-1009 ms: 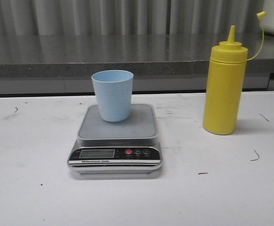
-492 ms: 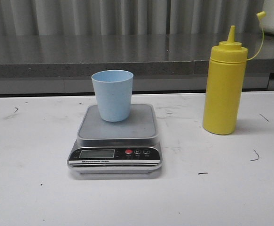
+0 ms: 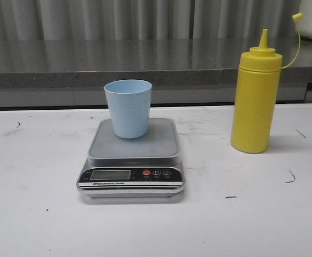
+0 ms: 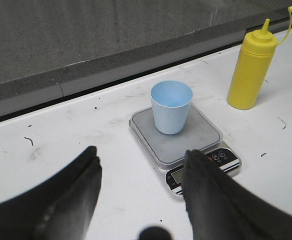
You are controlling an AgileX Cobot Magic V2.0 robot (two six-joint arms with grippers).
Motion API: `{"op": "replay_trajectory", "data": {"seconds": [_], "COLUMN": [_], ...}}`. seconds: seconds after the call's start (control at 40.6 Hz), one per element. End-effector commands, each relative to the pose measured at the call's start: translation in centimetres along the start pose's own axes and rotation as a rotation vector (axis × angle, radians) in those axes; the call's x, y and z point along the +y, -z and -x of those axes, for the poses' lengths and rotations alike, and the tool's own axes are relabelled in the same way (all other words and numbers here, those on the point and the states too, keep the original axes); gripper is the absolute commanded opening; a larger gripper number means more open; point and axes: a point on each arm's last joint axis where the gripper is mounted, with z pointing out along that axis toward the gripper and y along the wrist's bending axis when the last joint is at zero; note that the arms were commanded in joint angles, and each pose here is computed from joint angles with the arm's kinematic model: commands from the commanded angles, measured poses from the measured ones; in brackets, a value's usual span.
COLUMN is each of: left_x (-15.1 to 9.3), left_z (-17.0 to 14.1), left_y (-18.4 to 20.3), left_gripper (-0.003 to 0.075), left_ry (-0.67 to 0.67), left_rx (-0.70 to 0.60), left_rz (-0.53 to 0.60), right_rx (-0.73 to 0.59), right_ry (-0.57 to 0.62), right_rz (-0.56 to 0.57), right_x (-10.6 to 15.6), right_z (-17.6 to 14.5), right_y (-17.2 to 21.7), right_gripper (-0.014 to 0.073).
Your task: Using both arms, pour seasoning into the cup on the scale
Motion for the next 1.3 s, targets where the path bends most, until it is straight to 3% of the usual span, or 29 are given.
{"op": "replay_trajectory", "data": {"seconds": [0.0, 0.098, 0.271, 0.394, 0.468, 0.517, 0.665, 0.739, 1.132, 1.28], "left_x": [-0.1, -0.1, -0.1, -0.1, -0.1, -0.1, -0.1, -0.1, -0.1, 0.8], "left_z": [1.4, 1.4, 1.5, 1.5, 1.5, 1.5, 1.5, 1.5, 1.4, 0.4], "left_y": [0.1, 0.1, 0.1, 0.1, 0.1, 0.1, 0.1, 0.1, 0.3, 1.0], "left_gripper": [0.0352, 0.0245, -0.0022, -0.0020, -0.0020, -0.0020, -0.0020, -0.0020, -0.0020, -0.0020], "left_ry": [0.003, 0.003, 0.003, 0.003, 0.003, 0.003, 0.003, 0.003, 0.003, 0.041], "left_rx": [-0.097, -0.097, -0.101, -0.101, -0.101, -0.101, -0.101, -0.101, -0.107, -0.124], "left_rz": [-0.013, -0.013, -0.013, -0.013, -0.013, -0.013, -0.013, -0.013, -0.013, 0.091], "right_rx": [-0.088, -0.088, -0.089, -0.094, -0.102, -0.103, -0.100, -0.099, -0.099, -0.096], "right_ry": [0.008, 0.008, 0.008, 0.008, 0.009, 0.009, 0.009, 0.009, 0.009, 0.009], "right_rz": [-0.007, -0.007, -0.007, -0.007, -0.009, -0.009, -0.008, -0.008, -0.008, -0.008], "right_x": [-0.1, -0.1, -0.1, -0.1, -0.1, -0.1, -0.1, -0.1, -0.1, -0.1], "right_z": [1.2, 1.2, 1.2, 1.3, 1.3, 1.3, 1.3, 1.3, 1.3, 1.3], "right_y": [0.5, 0.5, 0.5, 0.5, 0.5, 0.5, 0.5, 0.5, 0.5, 0.5], "right_gripper": [0.0601, 0.0601, 0.0601, 0.0597, 0.0523, 0.0424, 0.0016, -0.0131, -0.0122, -0.0122]}}
